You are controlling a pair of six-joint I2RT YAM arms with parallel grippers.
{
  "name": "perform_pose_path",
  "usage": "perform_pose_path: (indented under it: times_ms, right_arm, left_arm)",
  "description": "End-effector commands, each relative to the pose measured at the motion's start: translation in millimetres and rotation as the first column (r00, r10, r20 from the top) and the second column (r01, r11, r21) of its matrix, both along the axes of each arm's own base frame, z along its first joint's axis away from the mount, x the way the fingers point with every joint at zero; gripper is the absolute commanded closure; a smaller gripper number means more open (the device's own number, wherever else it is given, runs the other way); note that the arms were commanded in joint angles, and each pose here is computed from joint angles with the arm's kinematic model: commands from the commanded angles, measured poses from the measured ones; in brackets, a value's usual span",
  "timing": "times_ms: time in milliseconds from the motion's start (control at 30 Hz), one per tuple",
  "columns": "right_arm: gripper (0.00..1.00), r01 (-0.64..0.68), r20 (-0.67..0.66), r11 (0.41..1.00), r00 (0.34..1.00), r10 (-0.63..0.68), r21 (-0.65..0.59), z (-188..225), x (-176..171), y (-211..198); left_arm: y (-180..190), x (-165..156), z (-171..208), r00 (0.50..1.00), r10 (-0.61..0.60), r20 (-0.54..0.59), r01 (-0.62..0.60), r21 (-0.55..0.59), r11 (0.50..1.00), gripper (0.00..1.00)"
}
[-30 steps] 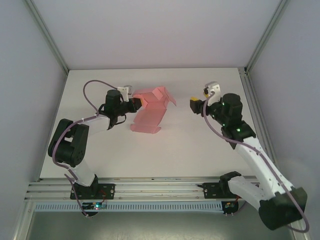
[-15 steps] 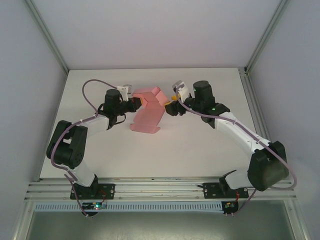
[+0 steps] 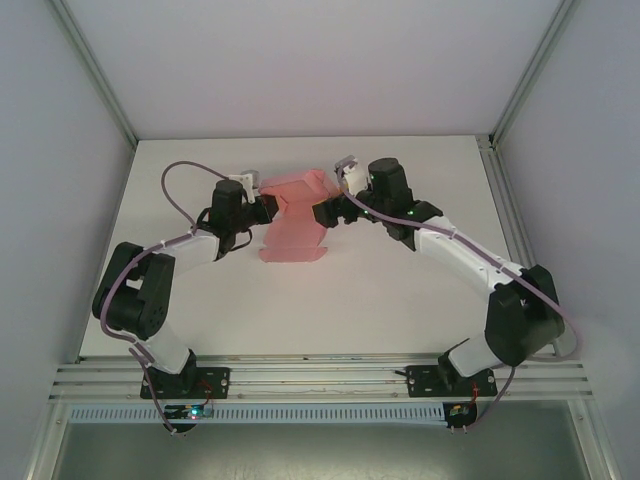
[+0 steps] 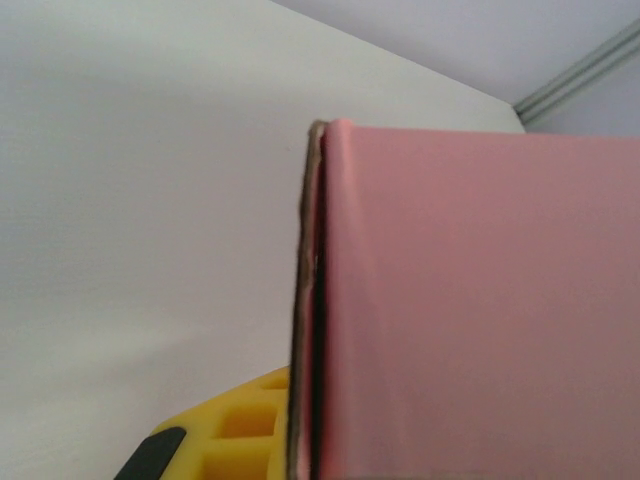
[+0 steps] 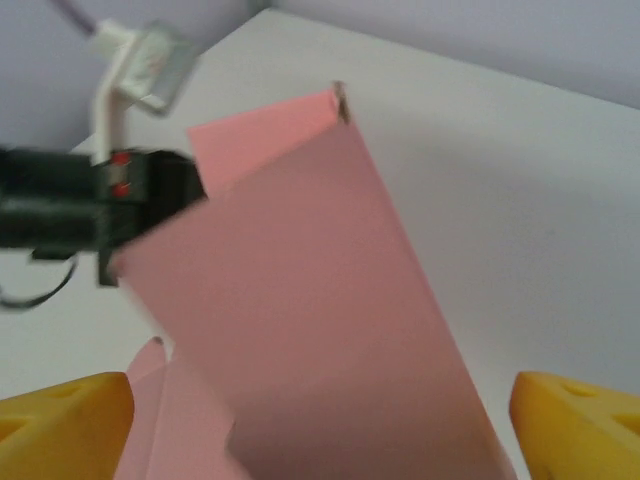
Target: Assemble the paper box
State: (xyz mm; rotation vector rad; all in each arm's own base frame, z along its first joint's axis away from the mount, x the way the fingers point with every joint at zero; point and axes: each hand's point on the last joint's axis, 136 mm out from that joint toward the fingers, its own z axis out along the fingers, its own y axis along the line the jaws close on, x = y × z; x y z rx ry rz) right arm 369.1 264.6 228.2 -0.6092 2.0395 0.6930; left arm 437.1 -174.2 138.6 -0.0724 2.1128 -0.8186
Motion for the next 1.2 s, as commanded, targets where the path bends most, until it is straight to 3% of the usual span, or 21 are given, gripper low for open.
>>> perform_pose_path:
  times_ms: [0, 100, 233, 267, 333, 400, 500, 567, 767, 900, 1067, 1133, 1167]
  right_arm:
    - [0.02, 0.232, -0.009, 0.972, 0.973, -0.232, 0.016, 5, 7, -32]
    - [0.02, 0.2, -0.127, 0.975, 0.974, -0.187, 0.101, -9, -4, -18]
    - [0.16, 0.202, -0.32, 0.955, 0.939, -0.126, 0.217, -33, -3, 3]
    - [0.22, 0.197, -0.346, 0.949, 0.932, -0.103, 0.248, -35, -1, 6]
    - [0.45, 0.191, -0.39, 0.921, 0.92, -0.047, 0.34, -36, 4, 11]
    - [0.72, 0.183, -0.395, 0.865, 0.918, 0.02, 0.468, -24, 9, 11]
    - [0.85, 0.118, -0.309, 0.746, 0.943, 0.123, 0.656, 6, 9, 6]
    - [0.89, 0.072, -0.277, 0.705, 0.944, 0.181, 0.706, 18, 4, 8]
    - [0.96, -0.05, -0.196, 0.699, 0.944, 0.267, 0.713, 36, -15, 15]
    - [0.92, -0.12, -0.136, 0.687, 0.942, 0.307, 0.716, 53, -29, 16]
    - [0.87, -0.063, -0.184, 0.751, 0.953, 0.241, 0.657, 33, -26, 11]
    - [0.75, -0.063, -0.182, 0.779, 0.958, 0.223, 0.623, 25, -28, 7]
    - [0.59, -0.044, -0.189, 0.801, 0.963, 0.194, 0.597, 20, -27, 1]
  left_arm:
    - [14, 6, 20, 0.992, 0.109, 0.06, -0.109, -0.011, 0.994, 1.0]
    - [11, 10, 25, 0.991, 0.115, 0.067, -0.111, -0.048, 0.993, 1.0]
    - [8, 14, 37, 0.988, 0.121, 0.099, -0.11, -0.114, 0.987, 1.0]
    - [8, 14, 39, 0.987, 0.124, 0.105, -0.111, -0.127, 0.986, 1.0]
    - [7, 15, 44, 0.985, 0.128, 0.115, -0.111, -0.148, 0.983, 1.0]
    - [9, 17, 45, 0.983, 0.148, 0.11, -0.13, -0.157, 0.979, 1.0]
    - [11, 19, 45, 0.981, 0.161, 0.109, -0.14, -0.176, 0.974, 1.0]
    - [9, 21, 45, 0.981, 0.159, 0.107, -0.137, -0.189, 0.972, 1.0]
    - [5, 32, 34, 0.987, 0.146, 0.073, -0.128, -0.21, 0.969, 1.0]
    - [3, 37, 33, 0.988, 0.137, 0.072, -0.115, -0.246, 0.962, 1.0]
    - [-5, 36, 37, 0.992, 0.08, 0.099, -0.051, -0.266, 0.962, 1.0]
    - [-10, 34, 42, 0.991, 0.047, 0.126, -0.01, -0.274, 0.962, 1.0]
    - [-13, 31, 46, 0.989, 0.026, 0.146, 0.015, -0.271, 0.963, 1.0]
